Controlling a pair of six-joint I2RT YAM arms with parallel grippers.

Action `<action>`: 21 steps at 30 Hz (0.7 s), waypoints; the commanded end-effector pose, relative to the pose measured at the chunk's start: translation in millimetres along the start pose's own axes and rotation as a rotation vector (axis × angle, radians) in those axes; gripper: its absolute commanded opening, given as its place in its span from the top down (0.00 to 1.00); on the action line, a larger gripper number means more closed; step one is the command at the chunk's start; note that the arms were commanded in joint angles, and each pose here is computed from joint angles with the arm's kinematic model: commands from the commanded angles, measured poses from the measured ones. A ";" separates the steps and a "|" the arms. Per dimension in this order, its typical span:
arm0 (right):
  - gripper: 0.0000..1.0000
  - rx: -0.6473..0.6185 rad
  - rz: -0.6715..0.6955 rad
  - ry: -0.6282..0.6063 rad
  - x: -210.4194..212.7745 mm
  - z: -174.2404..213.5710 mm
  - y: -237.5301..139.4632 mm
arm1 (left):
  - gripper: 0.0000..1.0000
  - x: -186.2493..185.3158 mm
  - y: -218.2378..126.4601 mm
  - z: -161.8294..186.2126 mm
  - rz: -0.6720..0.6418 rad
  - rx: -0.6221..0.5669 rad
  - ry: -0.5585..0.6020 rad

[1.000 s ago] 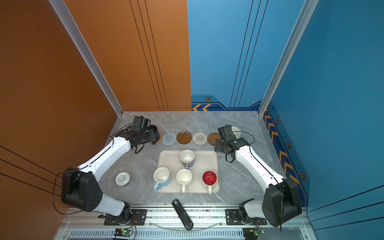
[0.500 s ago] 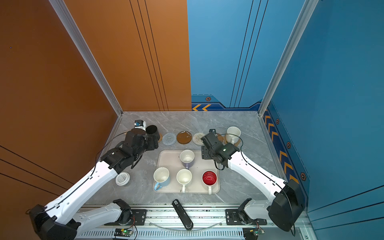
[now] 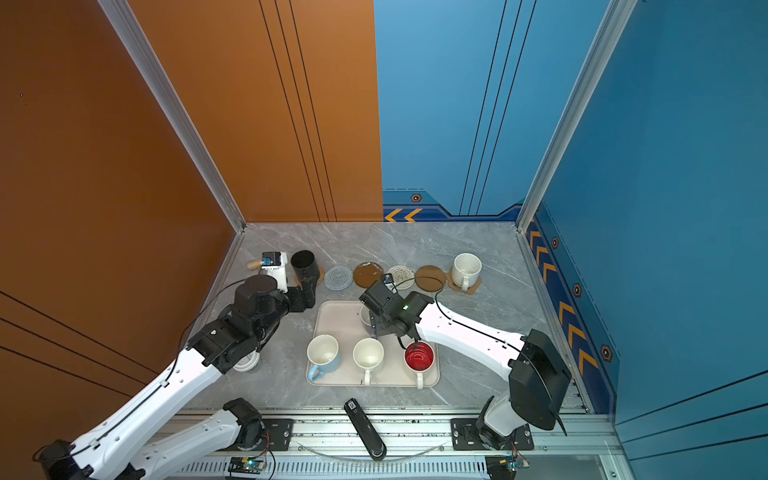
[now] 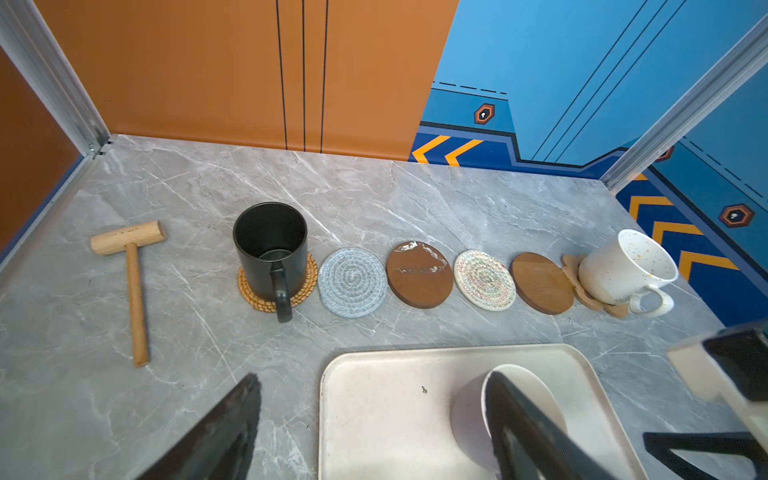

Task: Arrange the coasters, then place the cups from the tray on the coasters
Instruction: 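Raise left gripper off the black mug while right gripper moves over the tray, then lower right gripper into the red-lined white mug and grasp its rim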

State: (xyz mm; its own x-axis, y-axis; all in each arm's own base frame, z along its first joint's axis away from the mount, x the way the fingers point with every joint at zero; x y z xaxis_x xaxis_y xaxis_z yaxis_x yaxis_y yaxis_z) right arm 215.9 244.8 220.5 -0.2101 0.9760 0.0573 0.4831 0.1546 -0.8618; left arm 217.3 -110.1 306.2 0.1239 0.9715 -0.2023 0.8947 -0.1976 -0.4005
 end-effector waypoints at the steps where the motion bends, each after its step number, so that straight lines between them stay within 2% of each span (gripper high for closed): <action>1: 0.24 0.002 0.008 0.020 -3.3 0.3 -15.9 | 0.15 -6.9 0.8 7.7 0.058 0.022 0.033; 11: 0.25 -0.035 0.051 -0.024 -28.4 71.5 -77.7 | 0.15 -16.4 5.5 16.3 0.061 0.050 0.066; 17: 0.28 -0.038 0.026 0.059 -34.2 117.6 -84.7 | 0.15 -23.1 8.7 19.8 0.065 0.064 0.090; 21: 0.29 0.005 0.063 0.031 -30.4 137.5 -83.4 | 0.15 -26.2 10.3 22.5 0.069 0.073 0.101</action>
State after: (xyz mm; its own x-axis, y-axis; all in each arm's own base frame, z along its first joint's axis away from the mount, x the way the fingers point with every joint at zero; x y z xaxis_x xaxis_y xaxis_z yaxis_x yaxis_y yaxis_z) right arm 71.7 190.5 229.5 -0.2410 0.9679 0.0720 0.4737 0.1820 -0.8617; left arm 213.1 -138.2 287.7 0.2235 0.9598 -0.1696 0.8421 -0.2778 -0.4622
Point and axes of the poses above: each gripper's point midway between its finger pads, its own y axis out along the fingers, its own x axis along the line the jaws close on, z = x × y, the point moved 9 cm from there along -y, back along the fingers, and after that the axes turned 1 degree about y, right-handed, at the moved point
